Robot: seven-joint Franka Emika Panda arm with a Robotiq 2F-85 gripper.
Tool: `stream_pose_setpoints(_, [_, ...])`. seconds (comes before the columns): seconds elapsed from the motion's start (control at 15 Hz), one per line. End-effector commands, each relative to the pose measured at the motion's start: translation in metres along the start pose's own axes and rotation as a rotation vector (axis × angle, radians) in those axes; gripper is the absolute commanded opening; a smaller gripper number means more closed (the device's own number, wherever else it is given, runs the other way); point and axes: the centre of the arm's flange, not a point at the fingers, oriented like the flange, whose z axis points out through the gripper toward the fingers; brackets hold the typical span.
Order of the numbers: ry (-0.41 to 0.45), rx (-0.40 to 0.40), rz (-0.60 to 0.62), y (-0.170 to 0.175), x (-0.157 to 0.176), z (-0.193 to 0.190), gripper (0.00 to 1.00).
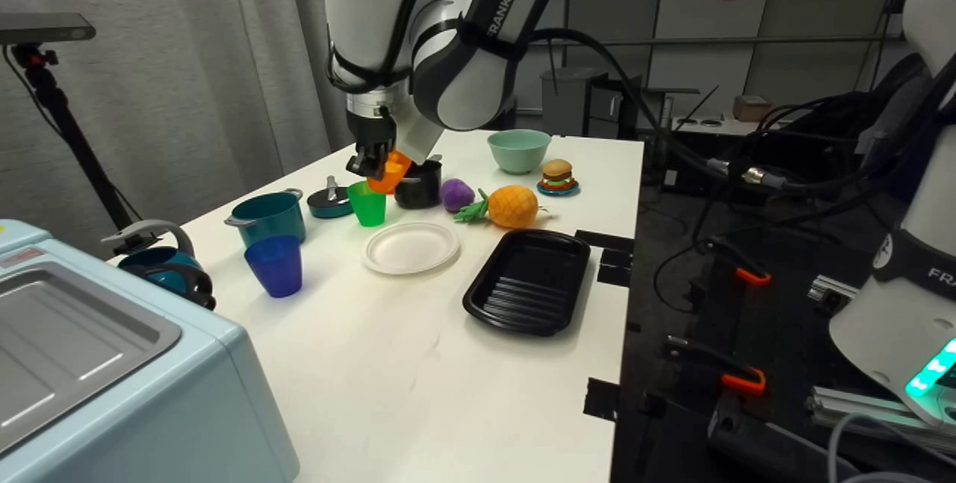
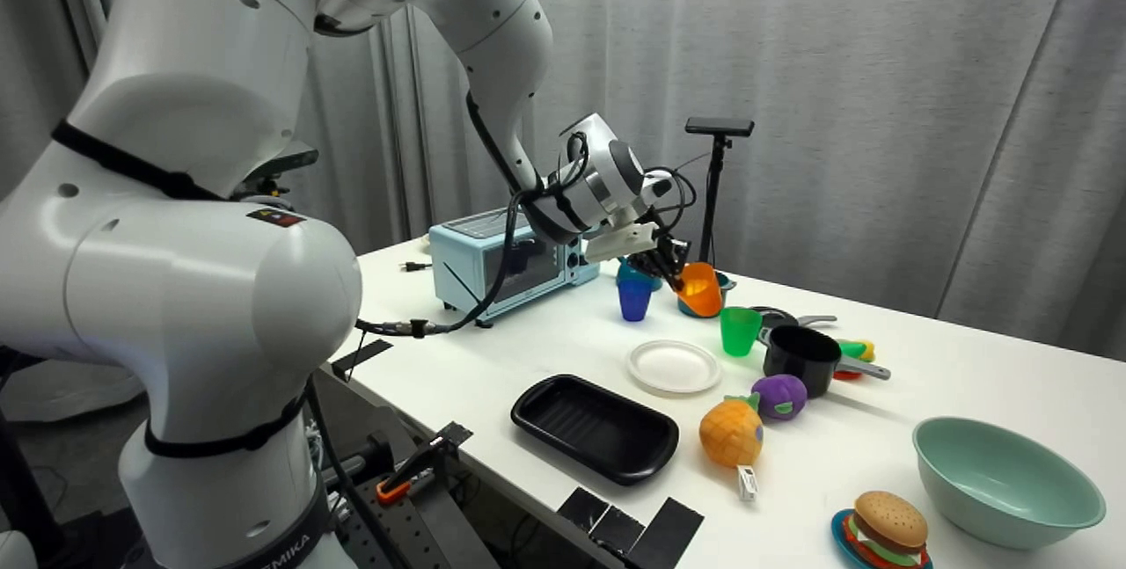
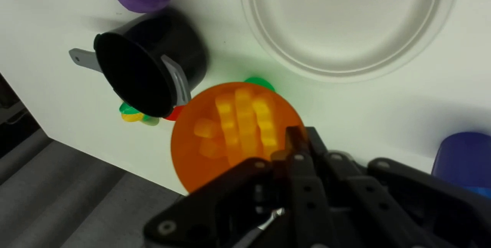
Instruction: Pour the fries out of the orange cup and onto the white plate
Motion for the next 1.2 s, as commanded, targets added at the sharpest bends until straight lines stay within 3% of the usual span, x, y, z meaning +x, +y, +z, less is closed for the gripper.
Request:
stream_pose_setpoints(0.0, [-0.017, -0.114, -0.02, -0.011, -0.005, 0.002, 0.01])
stream_pose_setpoints(0.67, [-0.065, -0.24, -0.048, -0.014, -0.014, 0.01, 0.01])
stream_pose_setpoints(1.13, [-0.073, -0.131, 0.009, -0.021, 0.006, 0.013, 0.01])
